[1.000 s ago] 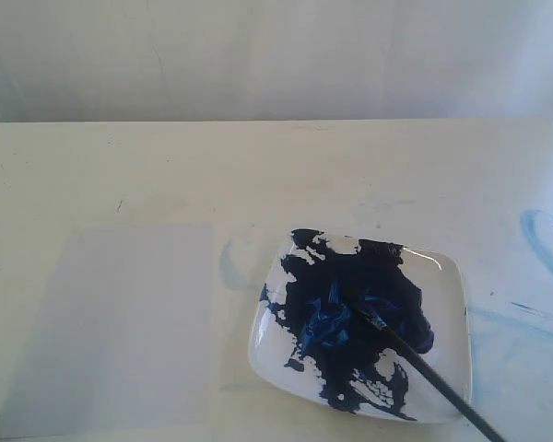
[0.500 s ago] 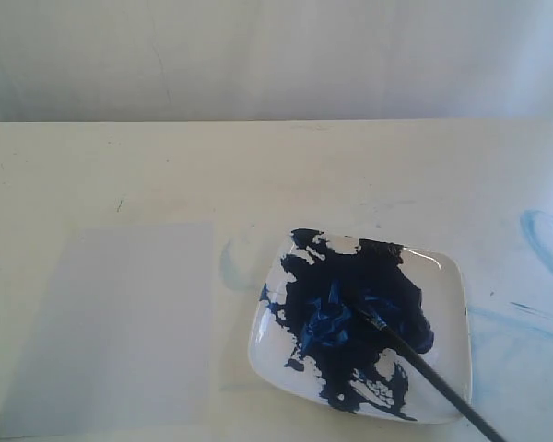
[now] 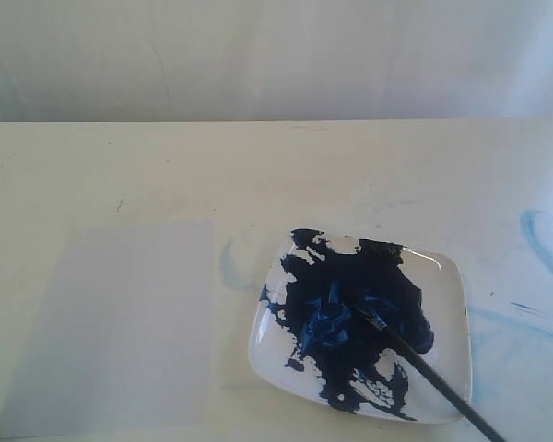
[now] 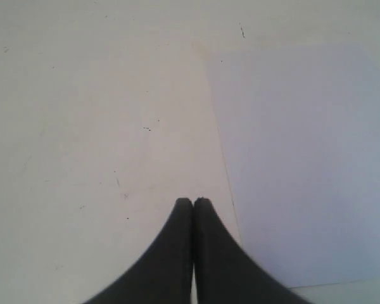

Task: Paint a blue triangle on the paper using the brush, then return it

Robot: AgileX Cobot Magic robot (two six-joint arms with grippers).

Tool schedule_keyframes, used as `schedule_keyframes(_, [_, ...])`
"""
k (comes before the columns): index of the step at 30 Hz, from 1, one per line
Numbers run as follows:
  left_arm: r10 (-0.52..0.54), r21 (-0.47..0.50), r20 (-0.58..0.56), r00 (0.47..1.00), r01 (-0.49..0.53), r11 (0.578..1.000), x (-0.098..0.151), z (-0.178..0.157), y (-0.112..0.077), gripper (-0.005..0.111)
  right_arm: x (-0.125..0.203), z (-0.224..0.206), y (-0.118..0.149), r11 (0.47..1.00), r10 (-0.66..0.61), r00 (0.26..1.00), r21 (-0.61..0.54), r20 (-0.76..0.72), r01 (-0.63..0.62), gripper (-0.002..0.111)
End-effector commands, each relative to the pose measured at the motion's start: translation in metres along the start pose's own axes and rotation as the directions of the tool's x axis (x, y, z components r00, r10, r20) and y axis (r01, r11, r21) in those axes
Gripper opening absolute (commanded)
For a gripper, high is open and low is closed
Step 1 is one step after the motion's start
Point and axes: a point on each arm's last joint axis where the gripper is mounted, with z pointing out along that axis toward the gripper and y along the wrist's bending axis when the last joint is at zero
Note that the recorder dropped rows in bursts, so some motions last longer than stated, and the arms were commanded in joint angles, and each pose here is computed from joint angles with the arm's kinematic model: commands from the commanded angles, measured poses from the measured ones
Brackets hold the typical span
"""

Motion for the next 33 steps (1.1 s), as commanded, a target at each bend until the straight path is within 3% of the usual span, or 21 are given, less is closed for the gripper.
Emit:
schedule_keyframes(1, [-0.001,0.006,0.0,1.0,0.001,1.0,0.001,0.0,0.0,0.0,0.005,0.002,-0.006,0.976,0.099,0.958,0.214,-0.268,-0.041,0.0])
schedule_keyframes(4, [-0.001,0.006,0.0,1.0,0.001,1.0,0.001,0.0,0.0,0.0,0.002,0.01,-0.006,0.947,0.046,0.864,0.297,-0.501,0.122,0.0])
schedule_keyframes(7, [-0.001,0.006,0.0,1.0,0.001,1.0,0.001,0.0,0.0,0.0,0.004,0.027,0.006,0.96,0.0,0.698,0.195,-0.716,0.2,0.0])
schedule_keyframes(9, [-0.001,0.006,0.0,1.0,0.001,1.0,0.001,0.0,0.0,0.0,0.011,0.04,0.016,0.976,-0.006,0.548,0.114,-0.836,0.185,0.0])
schedule_keyframes(13, [-0.001,0.006,0.0,1.0,0.001,1.0,0.001,0.0,0.0,0.0,0.023,0.058,0.028,0.991,-0.019,0.256,0.016,-0.966,0.136,0.0])
schedule_keyframes(14, [-0.001,0.006,0.0,1.0,0.001,1.0,0.001,0.0,0.0,0.0,0.032,0.061,0.028,0.992,-0.043,0.132,-0.027,-0.99,0.121,0.0])
schedule_keyframes(18, [-0.001,0.006,0.0,1.0,0.001,1.0,0.001,0.0,0.0,0.0,0.045,0.06,0.024,0.991,-0.059,-0.02,-0.061,-0.998,0.122,0.0])
schedule_keyframes(23, [-0.001,0.006,0.0,1.0,0.001,1.0,0.001,0.0,0.0,0.0,0.054,0.052,0.027,0.99,-0.089,-0.143,-0.102,-0.986,0.092,0.0])
schedule_keyframes(30, [-0.001,0.006,0.0,1.0,0.001,1.0,0.001,0.0,0.0,0.0,0.066,0.04,0.031,0.994,-0.072,-0.216,-0.089,-0.974,0.069,0.0])
schedule_keyframes(33, [-0.001,0.006,0.0,1.0,0.001,1.0,0.001,0.0,0.0,0.0,0.068,0.04,0.033,0.992,-0.082,-0.206,-0.101,-0.975,0.081,0.0])
